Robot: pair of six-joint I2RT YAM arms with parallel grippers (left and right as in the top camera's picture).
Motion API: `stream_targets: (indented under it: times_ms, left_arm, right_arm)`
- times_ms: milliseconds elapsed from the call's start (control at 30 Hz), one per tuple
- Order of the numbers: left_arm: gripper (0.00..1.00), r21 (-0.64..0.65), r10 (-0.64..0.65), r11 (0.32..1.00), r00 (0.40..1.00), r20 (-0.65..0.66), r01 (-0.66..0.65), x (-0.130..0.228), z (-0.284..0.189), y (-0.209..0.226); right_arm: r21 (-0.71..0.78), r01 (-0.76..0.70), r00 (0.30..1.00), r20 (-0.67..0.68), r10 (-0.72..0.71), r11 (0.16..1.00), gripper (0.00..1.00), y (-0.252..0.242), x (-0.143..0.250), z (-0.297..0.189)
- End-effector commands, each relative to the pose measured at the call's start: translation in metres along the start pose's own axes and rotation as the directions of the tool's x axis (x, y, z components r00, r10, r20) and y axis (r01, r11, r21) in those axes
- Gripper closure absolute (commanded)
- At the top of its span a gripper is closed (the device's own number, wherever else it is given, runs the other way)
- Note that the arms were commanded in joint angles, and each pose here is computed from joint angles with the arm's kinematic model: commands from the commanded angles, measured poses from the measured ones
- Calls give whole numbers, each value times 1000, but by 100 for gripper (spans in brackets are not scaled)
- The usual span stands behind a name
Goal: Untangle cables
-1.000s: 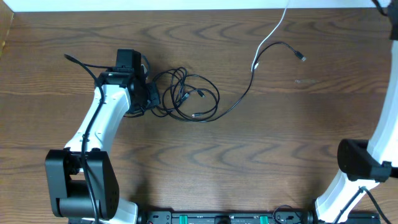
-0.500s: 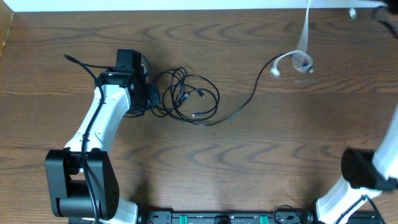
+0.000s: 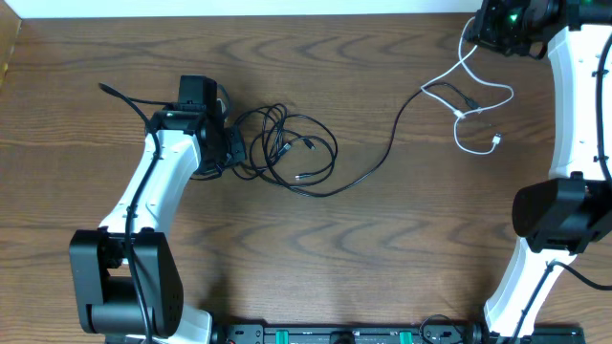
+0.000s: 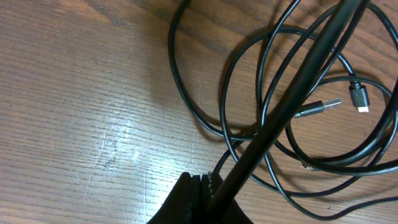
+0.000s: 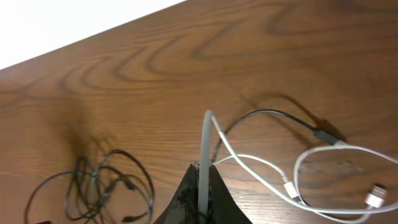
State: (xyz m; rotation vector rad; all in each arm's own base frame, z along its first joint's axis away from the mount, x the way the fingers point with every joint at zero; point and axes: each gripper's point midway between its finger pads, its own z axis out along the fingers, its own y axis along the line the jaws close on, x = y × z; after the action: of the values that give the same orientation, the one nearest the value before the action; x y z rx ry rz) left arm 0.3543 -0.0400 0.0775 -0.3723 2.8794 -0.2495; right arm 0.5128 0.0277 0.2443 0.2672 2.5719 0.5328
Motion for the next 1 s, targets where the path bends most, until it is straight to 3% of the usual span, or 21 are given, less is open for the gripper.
stream_targets:
  times_ms: [0, 267, 500, 633, 800, 967]
  left_arm:
    - [93, -14, -9, 1000, 1000, -6, 9, 0, 4, 4]
    - [93, -12, -8, 1000, 1000, 0, 8, -2, 4, 4]
    - [93, -6, -6, 1000, 1000, 16, 6, -6, 4, 3]
    - [93, -5, -6, 1000, 1000, 17, 6, -6, 4, 2]
    - [93, -4, -5, 1000, 1000, 21, 5, -7, 4, 2]
    - [93, -5, -5, 1000, 1000, 19, 5, -7, 4, 2]
  right_arm:
    - [108, 11, 998, 56, -18, 994, 99, -21, -9, -13]
    - [289, -57, 917, 393, -64, 956, 99, -88, -95, -78]
    - [377, -207, 763, 639, -92, 903, 99, -157, -150, -150]
    - [401, -259, 674, 727, -134, 879, 99, -172, -172, -175]
    - [380, -266, 654, 746, -124, 886, 99, -192, -189, -139]
    - [321, -296, 678, 734, -39, 899, 99, -228, -194, -55]
